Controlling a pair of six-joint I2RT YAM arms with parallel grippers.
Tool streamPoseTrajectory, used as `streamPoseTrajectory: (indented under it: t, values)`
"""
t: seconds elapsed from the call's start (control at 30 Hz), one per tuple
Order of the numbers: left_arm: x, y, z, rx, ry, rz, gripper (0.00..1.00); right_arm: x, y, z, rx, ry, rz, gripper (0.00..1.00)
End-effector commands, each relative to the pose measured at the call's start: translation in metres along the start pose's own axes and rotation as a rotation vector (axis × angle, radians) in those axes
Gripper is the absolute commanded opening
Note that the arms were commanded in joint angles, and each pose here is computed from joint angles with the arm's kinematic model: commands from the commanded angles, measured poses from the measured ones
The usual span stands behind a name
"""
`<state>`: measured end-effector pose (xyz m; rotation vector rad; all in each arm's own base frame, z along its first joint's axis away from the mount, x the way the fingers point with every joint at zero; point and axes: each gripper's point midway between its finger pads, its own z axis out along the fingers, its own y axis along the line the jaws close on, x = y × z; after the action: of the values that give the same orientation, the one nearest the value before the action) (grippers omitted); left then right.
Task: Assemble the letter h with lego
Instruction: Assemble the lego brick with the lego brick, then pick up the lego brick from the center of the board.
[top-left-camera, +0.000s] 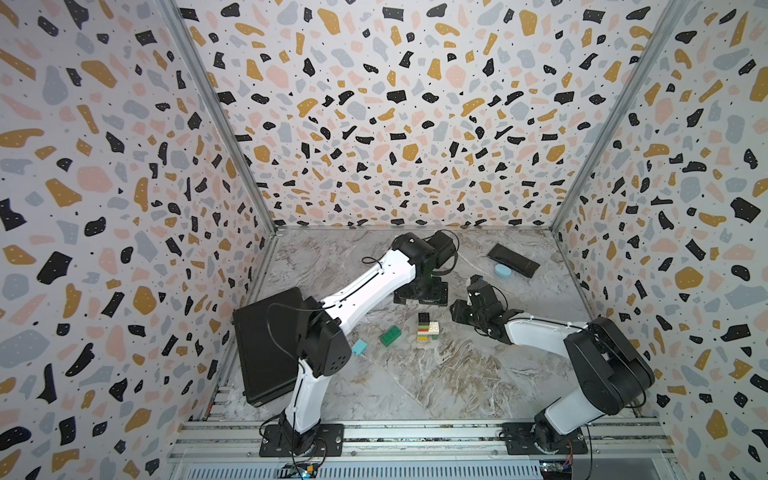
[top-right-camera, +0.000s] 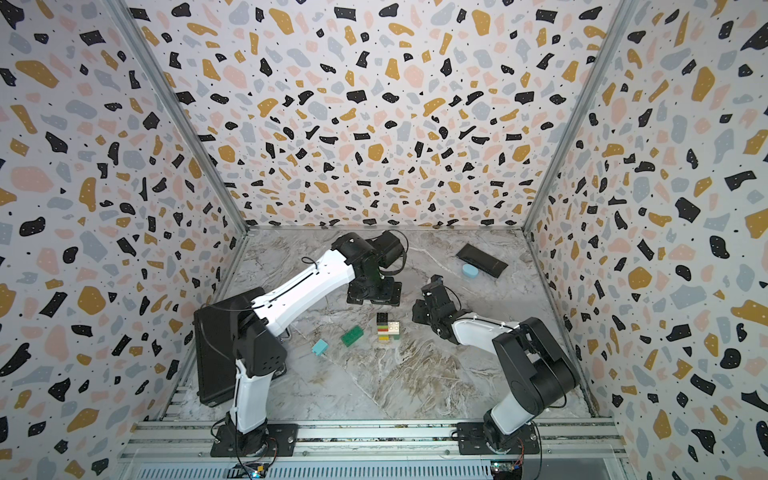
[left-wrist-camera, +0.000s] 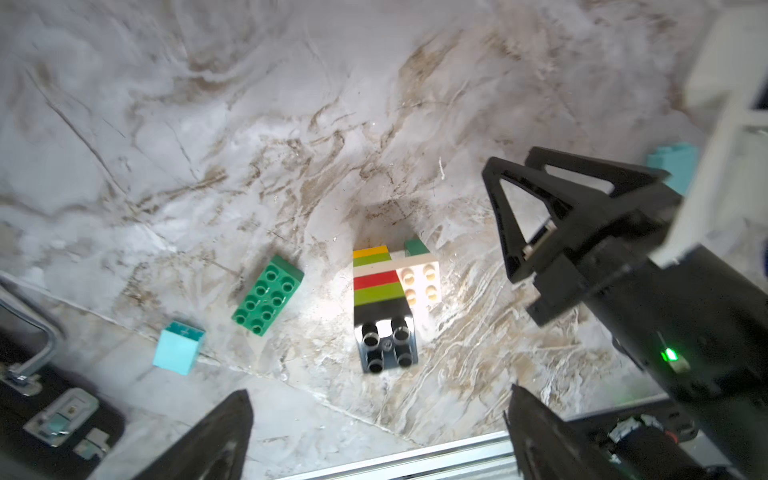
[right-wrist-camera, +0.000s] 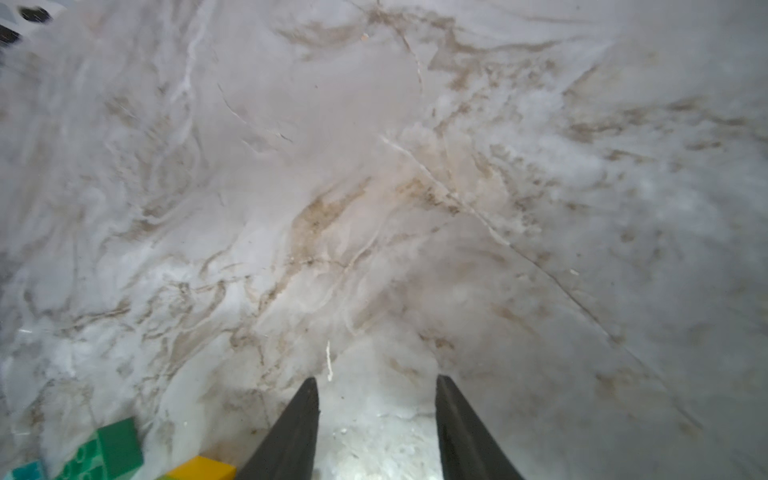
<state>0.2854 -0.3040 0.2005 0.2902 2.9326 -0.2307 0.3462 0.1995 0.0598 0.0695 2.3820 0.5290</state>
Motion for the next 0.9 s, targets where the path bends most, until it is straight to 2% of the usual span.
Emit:
streamPoseTrajectory:
  t: [0.0,0.1,0.17,0.2,0.23,0.3,0.4,0.47,0.57,0.63,0.7,0.87]
  values:
    - [0.015,0.023,-0.027,-0.009,-0.070,0.141,0.99,-0.021,0.019,-0.013,-0.130,-0.158,-0.047,0.52]
    - [0.033,0.051,-0.038,-0.038,-0.172,0.172,0.99,-0.027,0.029,-0.030,-0.251,-0.321,-0.118,0.59]
    - [0.048,0.072,-0.043,-0.064,-0.221,0.185,0.99,-0.023,0.027,-0.041,-0.304,-0.413,-0.146,0.84]
    - [0.054,0.081,-0.046,-0.081,-0.244,0.189,0.99,-0.021,0.029,-0.047,-0.335,-0.442,-0.167,0.92]
    - [0.061,0.093,-0.048,-0.106,-0.266,0.193,0.99,-0.017,0.035,-0.053,-0.386,-0.449,-0.206,0.96]
    - [0.072,0.111,-0.053,-0.147,-0.313,0.205,0.99,-0.010,0.045,-0.054,-0.460,-0.381,-0.245,0.97]
    - [0.082,0.141,-0.061,-0.201,-0.449,0.183,0.99,0.001,0.064,-0.056,-0.555,-0.231,-0.329,0.99]
    - [0.086,0.158,-0.067,-0.232,-0.548,0.150,0.99,0.003,0.069,-0.062,-0.579,-0.229,-0.393,1.00]
    - [0.096,0.179,-0.061,-0.254,-0.632,0.091,0.99,0.009,0.070,-0.069,-0.600,-0.258,-0.486,0.99]
    - [0.103,0.175,-0.052,-0.204,-0.634,0.099,0.99,0.016,0.080,-0.070,-0.668,-0.224,-0.545,0.95]
    - [0.104,0.174,-0.059,-0.184,-0.645,0.102,0.99,0.024,0.087,-0.071,-0.732,-0.211,-0.603,0.90]
    - [0.107,0.172,-0.058,-0.165,-0.636,0.104,0.99,0.044,0.086,-0.064,-0.771,-0.152,-0.710,0.89]
